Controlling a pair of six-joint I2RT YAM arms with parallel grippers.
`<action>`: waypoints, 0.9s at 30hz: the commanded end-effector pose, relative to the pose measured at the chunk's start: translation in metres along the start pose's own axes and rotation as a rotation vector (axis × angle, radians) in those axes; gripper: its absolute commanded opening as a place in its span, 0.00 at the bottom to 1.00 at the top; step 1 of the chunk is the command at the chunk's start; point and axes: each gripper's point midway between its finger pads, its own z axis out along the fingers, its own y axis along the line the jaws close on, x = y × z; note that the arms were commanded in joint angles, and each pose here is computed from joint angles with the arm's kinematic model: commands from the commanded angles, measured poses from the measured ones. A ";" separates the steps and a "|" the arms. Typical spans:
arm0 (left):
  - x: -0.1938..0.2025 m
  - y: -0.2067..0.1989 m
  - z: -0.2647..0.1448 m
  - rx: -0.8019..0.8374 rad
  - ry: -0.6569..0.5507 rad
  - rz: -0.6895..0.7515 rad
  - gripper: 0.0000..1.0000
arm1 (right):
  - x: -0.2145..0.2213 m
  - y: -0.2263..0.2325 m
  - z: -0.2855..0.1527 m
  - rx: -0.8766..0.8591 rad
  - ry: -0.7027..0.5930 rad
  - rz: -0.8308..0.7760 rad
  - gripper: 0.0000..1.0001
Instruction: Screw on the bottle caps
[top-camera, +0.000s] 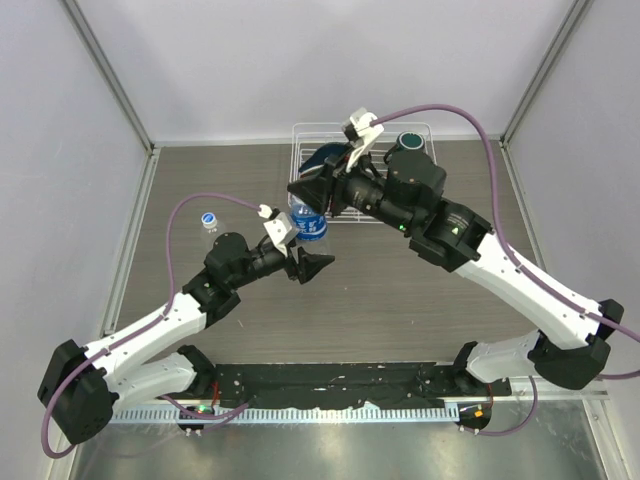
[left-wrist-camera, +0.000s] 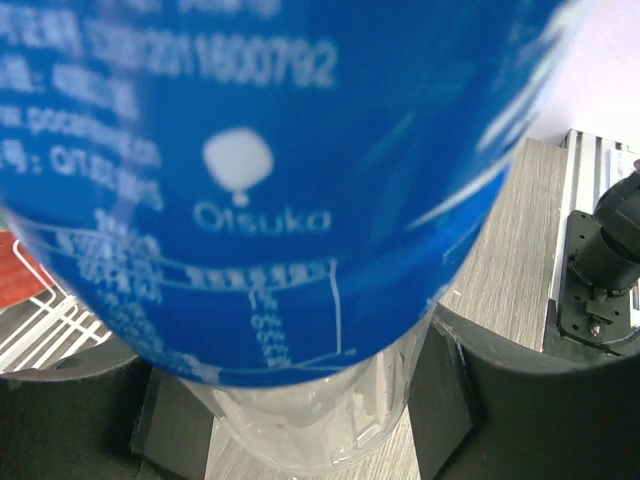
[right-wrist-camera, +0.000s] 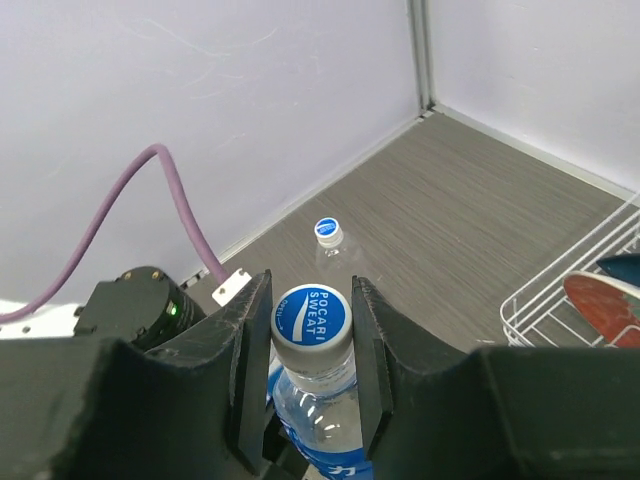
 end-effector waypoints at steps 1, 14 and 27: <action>-0.077 0.015 -0.005 -0.082 -0.256 0.085 0.00 | 0.048 -0.035 0.003 0.304 0.154 0.002 0.01; -0.074 0.020 -0.008 -0.113 -0.242 0.072 0.00 | 0.078 -0.065 -0.006 0.697 0.235 -0.214 0.01; -0.067 0.021 -0.012 -0.114 -0.229 0.065 0.00 | 0.007 -0.034 0.000 0.612 0.084 -0.168 0.40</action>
